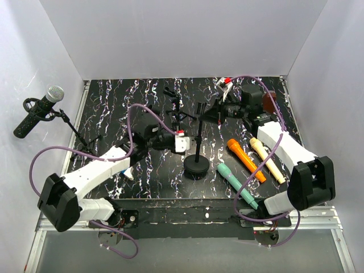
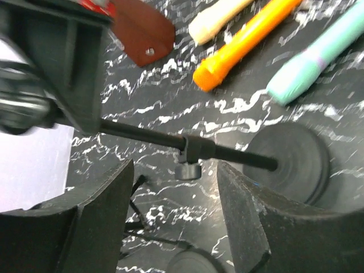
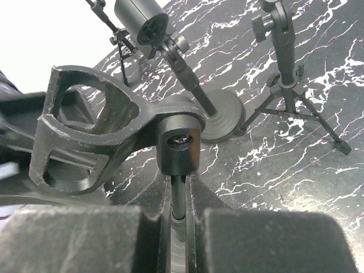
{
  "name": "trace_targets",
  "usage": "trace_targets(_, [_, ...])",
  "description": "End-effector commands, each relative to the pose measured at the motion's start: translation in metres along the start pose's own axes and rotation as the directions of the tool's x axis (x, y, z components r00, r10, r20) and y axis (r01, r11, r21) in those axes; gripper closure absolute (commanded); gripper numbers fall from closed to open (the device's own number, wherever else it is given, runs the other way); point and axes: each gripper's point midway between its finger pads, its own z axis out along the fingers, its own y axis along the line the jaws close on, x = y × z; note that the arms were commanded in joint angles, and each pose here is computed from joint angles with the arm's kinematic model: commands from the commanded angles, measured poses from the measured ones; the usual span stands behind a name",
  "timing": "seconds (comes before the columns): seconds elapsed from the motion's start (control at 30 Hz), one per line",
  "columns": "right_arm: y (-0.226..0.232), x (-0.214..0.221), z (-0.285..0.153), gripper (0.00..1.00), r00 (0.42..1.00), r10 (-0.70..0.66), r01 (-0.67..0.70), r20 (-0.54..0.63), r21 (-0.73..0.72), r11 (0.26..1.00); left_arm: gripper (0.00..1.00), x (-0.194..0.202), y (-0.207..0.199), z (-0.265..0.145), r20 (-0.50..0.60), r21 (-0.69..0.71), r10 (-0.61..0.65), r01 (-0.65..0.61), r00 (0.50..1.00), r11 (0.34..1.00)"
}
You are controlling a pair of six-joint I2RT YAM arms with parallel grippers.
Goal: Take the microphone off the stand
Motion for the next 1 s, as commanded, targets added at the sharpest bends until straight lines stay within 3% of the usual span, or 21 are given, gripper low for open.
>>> trace_targets(0.0, [0.016,-0.047,-0.003,0.99,0.996,0.006,-0.002,0.087,-0.046,0.999,0.43,0.026,0.016,0.007,-0.074,-0.061,0.312,-0.317,0.947,0.946])
trace_targets(0.77, [-0.001,-0.044,0.003,0.99,0.994,0.087,-0.084,0.070,-0.054,0.995,0.63,0.054,0.001,0.039,-0.071,0.052,0.311,-0.308,0.948,0.950])
trace_targets(0.83, [0.000,-0.043,0.003,0.99,0.994,0.087,-0.084,0.069,-0.055,0.995,0.71,0.054,0.001,0.040,-0.068,0.051,0.297,-0.294,0.952,0.954])
trace_targets(0.97, [0.005,-0.044,-0.001,0.99,0.996,0.052,-0.047,0.069,-0.069,0.997,1.00,0.054,0.014,0.043,-0.110,0.026,0.208,-0.206,0.972,0.978])
